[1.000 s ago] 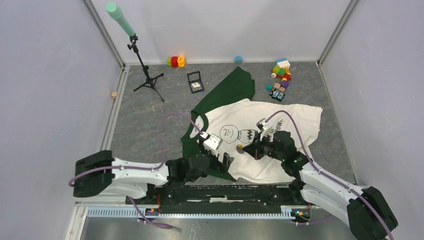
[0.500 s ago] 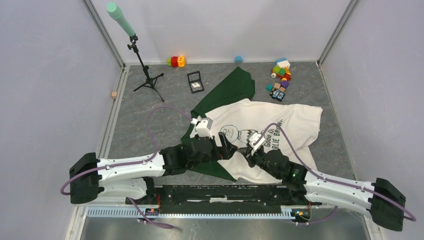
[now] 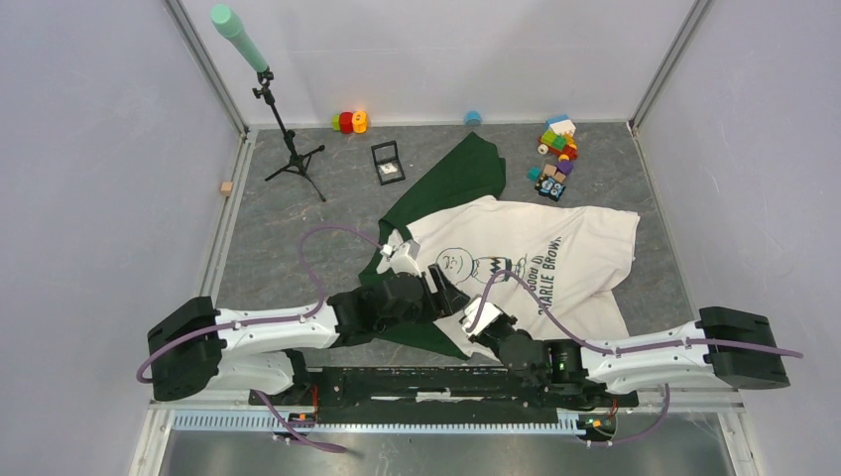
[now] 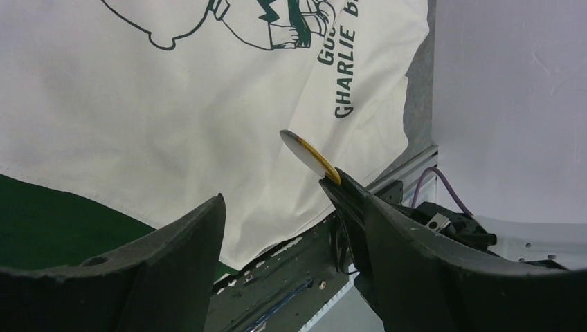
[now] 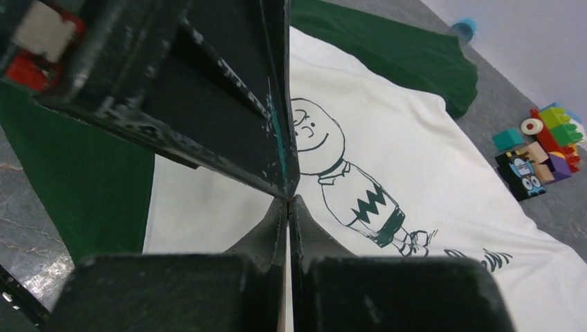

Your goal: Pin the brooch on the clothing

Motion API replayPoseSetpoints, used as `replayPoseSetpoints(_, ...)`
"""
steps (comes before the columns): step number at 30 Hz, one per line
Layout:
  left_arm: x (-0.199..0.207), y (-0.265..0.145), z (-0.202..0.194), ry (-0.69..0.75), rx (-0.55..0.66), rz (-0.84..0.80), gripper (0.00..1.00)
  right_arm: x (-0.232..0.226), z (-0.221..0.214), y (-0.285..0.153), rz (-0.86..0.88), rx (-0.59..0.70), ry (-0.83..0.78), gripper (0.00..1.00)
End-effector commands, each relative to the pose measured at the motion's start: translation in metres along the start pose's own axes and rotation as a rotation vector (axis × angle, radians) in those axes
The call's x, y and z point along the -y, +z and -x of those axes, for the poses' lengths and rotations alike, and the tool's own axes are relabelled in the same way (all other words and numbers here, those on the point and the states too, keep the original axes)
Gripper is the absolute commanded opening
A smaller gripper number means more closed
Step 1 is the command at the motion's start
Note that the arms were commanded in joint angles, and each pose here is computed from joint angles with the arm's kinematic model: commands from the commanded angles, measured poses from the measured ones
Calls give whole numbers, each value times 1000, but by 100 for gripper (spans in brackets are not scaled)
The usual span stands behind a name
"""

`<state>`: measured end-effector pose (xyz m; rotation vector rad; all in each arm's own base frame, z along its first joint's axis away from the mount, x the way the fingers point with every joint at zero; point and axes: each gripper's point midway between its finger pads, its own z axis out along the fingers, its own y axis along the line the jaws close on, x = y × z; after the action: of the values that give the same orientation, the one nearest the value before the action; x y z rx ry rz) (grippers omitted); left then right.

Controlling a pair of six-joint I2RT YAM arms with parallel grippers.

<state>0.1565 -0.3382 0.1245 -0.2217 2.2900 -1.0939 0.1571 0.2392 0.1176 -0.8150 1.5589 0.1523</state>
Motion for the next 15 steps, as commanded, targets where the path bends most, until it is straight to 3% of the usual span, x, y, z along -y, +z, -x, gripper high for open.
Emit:
replayPoseSetpoints(1,11,3,4,-96,11,-56,78,8,38,0,-89,84,41,0)
replayPoseSetpoints(9,15,5,10,-119,39,-72,76,-3,40,0,-66,86,12,0)
replayPoseSetpoints(15,18,8,9,-114,29,-77,62,-6,42,-1,-52,97,10,0)
